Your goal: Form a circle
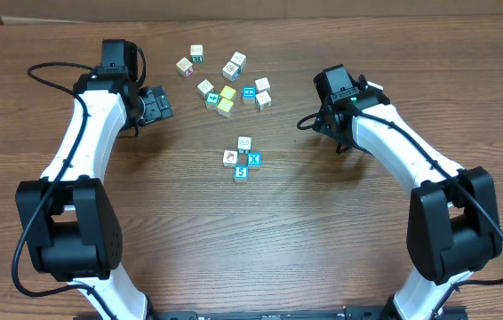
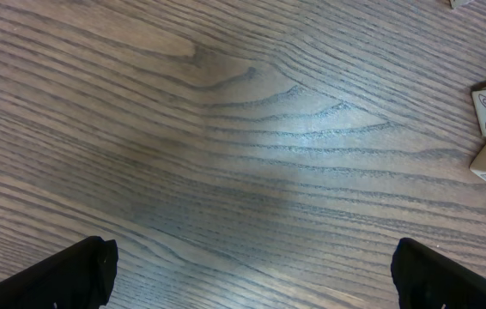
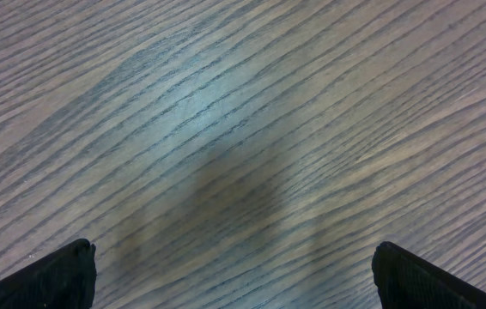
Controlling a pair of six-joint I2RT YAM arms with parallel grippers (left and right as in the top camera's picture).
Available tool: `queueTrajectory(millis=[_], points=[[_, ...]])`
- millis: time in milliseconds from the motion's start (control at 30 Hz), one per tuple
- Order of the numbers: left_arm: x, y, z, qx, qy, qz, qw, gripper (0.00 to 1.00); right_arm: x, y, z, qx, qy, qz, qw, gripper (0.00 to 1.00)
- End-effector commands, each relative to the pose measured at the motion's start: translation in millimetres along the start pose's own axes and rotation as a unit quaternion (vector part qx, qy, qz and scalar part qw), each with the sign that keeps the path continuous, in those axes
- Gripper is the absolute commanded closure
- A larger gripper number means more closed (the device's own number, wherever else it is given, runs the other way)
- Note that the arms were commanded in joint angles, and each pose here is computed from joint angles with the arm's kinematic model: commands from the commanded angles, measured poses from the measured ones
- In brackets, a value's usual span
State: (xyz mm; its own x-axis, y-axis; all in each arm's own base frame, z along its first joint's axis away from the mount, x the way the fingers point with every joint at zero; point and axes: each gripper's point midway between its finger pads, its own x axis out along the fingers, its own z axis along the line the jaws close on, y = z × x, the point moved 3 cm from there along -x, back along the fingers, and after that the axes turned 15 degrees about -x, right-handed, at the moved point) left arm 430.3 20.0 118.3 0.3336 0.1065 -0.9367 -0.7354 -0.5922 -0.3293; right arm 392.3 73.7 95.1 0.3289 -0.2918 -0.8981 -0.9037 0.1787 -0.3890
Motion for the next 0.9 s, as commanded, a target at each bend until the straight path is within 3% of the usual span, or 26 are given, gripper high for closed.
queueTrajectory(millis=[0,367,867], points=[[-1,-2,-3,0.003,-0.002,-0.006,1.0,0.0,-10,-11,-3,0.009,-0.002,-0.019,1.0,0.0],[-32,-11,-6,0.0,0.021,-0.037,0.999,0.0,-10,-11,-3,0.009,-0.002,-0.02,1.0,0.0],[-149,-29,-3,-0.016,0.104,-0.151,0.983,0.0,-10,-11,-3,0.009,-0.002,-0.019,1.0,0.0]])
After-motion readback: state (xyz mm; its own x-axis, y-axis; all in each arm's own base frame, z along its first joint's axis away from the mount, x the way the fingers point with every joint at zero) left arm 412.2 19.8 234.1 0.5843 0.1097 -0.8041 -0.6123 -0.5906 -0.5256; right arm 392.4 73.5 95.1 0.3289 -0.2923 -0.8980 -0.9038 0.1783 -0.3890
